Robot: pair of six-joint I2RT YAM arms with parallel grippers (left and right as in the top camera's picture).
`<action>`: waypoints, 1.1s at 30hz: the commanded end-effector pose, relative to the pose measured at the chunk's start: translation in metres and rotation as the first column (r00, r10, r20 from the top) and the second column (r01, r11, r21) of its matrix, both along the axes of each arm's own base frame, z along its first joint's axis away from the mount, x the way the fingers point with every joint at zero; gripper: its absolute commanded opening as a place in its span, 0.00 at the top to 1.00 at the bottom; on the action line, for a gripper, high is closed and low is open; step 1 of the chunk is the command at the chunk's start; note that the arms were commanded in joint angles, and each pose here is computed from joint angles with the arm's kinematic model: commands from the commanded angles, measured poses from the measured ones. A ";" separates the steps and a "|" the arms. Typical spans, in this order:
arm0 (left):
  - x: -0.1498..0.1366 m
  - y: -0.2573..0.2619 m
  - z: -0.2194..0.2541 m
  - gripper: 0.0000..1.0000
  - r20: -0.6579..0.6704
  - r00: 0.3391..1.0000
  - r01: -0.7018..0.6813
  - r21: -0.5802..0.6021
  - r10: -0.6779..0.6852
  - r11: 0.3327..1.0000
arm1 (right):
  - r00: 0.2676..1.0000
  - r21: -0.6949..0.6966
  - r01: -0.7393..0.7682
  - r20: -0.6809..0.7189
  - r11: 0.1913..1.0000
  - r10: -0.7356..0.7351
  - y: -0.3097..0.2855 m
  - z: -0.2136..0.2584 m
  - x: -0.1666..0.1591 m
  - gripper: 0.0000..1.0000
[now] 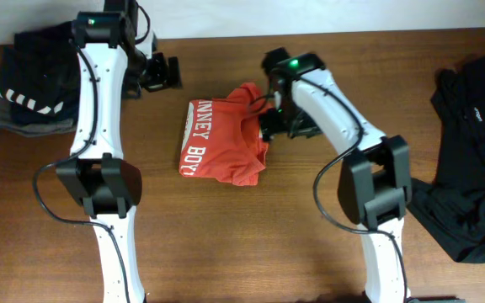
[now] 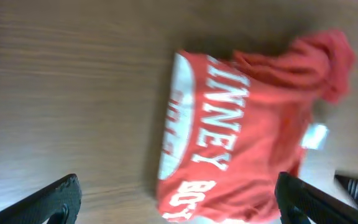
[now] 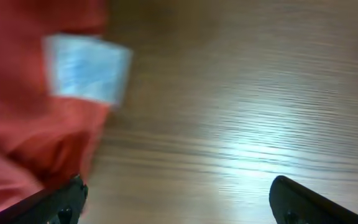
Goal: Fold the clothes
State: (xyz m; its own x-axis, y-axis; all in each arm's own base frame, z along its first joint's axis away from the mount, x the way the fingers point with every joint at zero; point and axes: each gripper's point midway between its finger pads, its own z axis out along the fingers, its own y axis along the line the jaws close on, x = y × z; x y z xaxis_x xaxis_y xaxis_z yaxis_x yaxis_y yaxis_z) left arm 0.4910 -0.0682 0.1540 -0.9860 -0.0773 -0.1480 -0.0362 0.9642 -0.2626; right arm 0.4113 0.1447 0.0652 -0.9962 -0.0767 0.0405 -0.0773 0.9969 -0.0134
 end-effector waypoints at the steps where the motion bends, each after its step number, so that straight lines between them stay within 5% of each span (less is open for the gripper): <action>1: -0.009 -0.031 -0.026 0.01 -0.051 0.989 0.129 -0.171 -0.139 0.977 | 0.994 -0.028 0.105 0.017 0.994 -0.105 -0.046 0.003 0.016 0.01; 7: -0.017 -0.049 -0.064 0.01 -0.076 0.964 0.224 -0.291 -0.257 0.930 | 0.977 0.020 0.215 -0.011 0.976 -0.215 -0.101 0.003 0.022 0.01; 15: -0.031 -0.026 -0.119 0.01 -0.172 0.963 0.144 -0.321 -0.207 0.936 | 0.961 0.057 0.276 -0.024 0.959 -0.275 -0.136 0.003 0.024 0.01; 33: -0.046 -0.077 -0.148 0.01 -0.144 0.945 0.173 -0.544 -0.294 0.821 | 0.962 0.057 0.272 -0.023 0.961 -0.271 -0.139 0.003 0.024 0.01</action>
